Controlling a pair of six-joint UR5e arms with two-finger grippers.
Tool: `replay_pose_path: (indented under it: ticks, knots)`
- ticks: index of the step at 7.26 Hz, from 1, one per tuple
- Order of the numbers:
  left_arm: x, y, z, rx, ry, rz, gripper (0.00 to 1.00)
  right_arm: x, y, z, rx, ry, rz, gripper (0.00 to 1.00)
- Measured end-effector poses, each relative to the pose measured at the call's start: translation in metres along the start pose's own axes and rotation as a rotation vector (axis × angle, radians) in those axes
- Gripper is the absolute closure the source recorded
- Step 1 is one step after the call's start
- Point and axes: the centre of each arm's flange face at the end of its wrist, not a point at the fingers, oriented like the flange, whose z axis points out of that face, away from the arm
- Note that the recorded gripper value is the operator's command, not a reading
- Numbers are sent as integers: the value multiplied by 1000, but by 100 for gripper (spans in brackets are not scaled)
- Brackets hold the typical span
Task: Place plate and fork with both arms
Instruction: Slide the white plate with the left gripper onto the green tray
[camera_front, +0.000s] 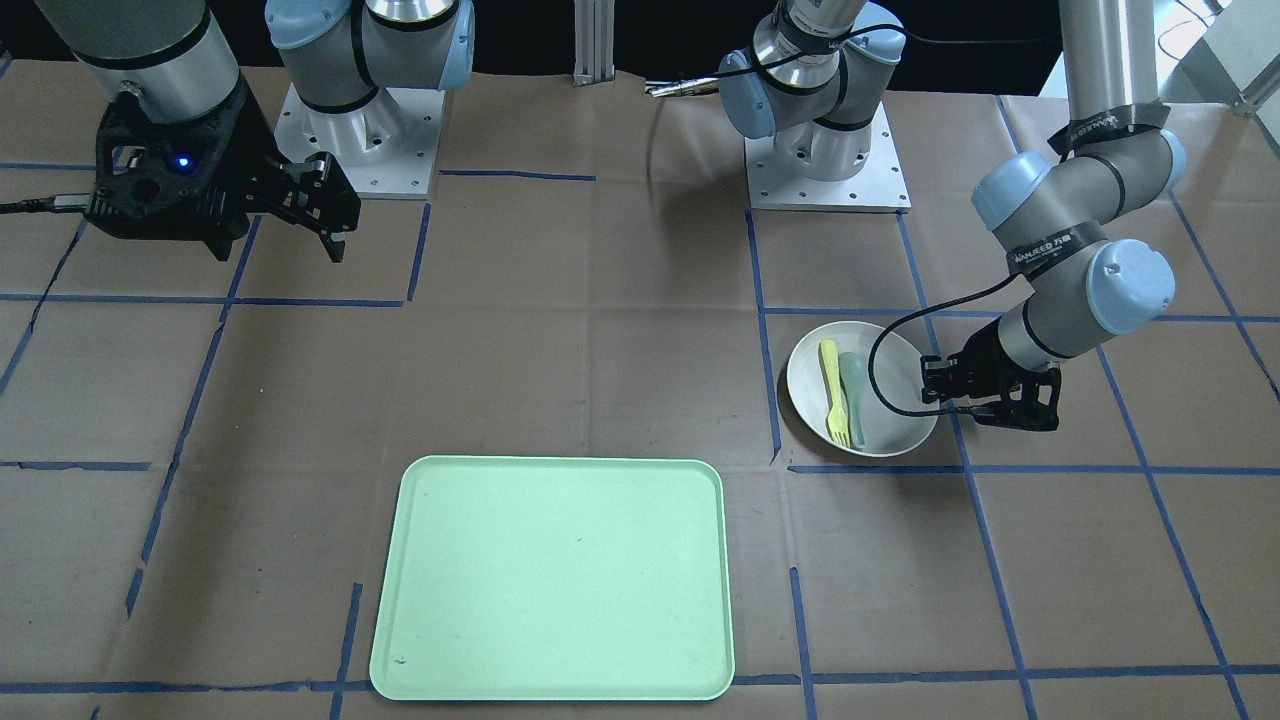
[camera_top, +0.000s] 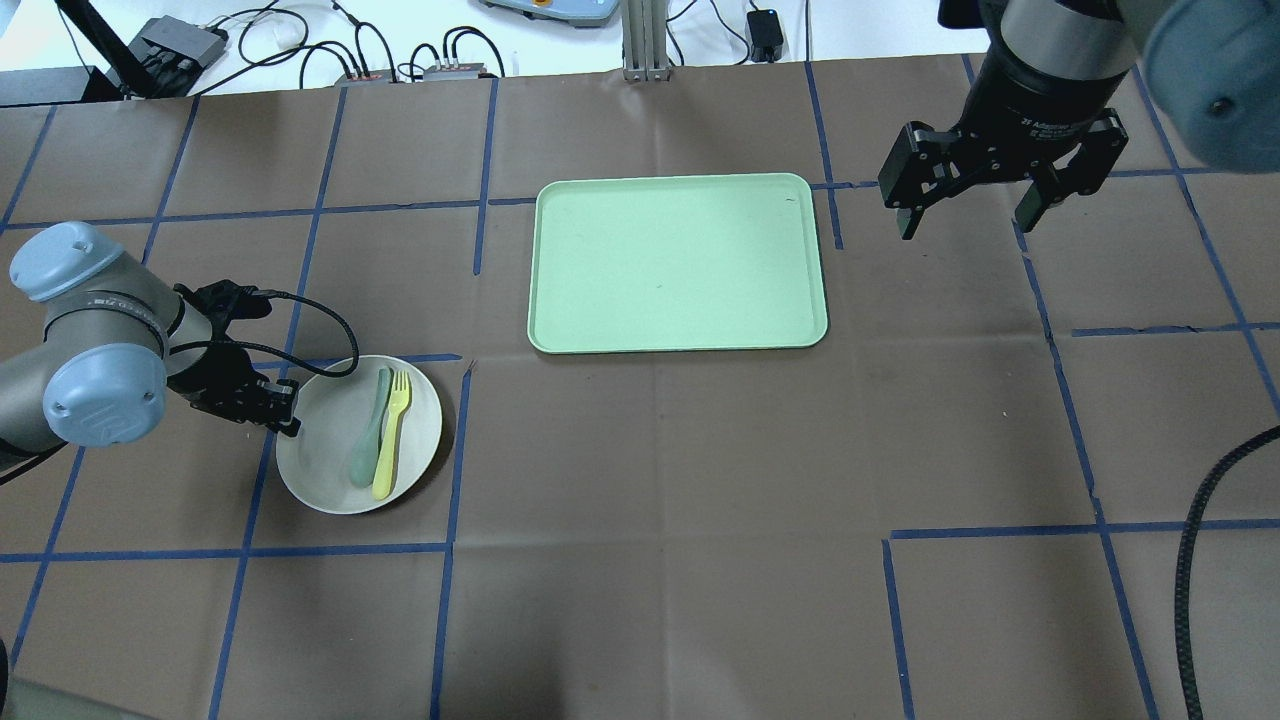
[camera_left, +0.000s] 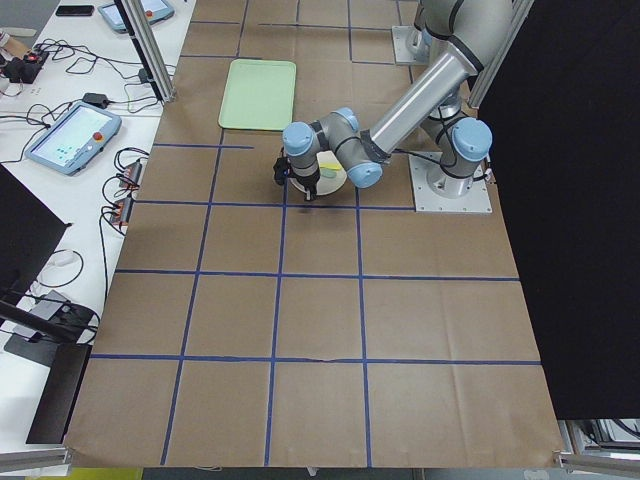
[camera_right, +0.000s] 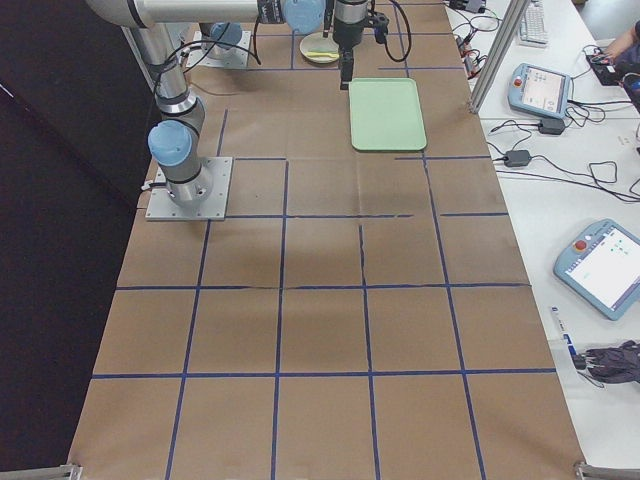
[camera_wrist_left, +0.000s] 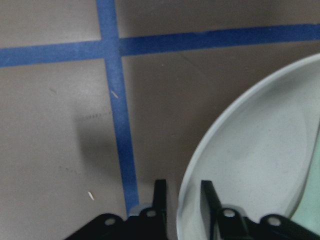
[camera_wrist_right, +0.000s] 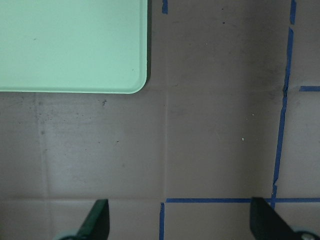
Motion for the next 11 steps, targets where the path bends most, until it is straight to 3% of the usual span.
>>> replay_pose_path:
  ticks: [3,9,11]
  knots:
    - [2,-1,-9,26,6,9,91,0,0,0,-1,0,0,0]
    - [31,-12,-33,167,169,-45,92,0,0,0,-1,0,0,0]
    - [53,-29,-44,184,189,-70,92,0,0,1,-1,0,0,0]
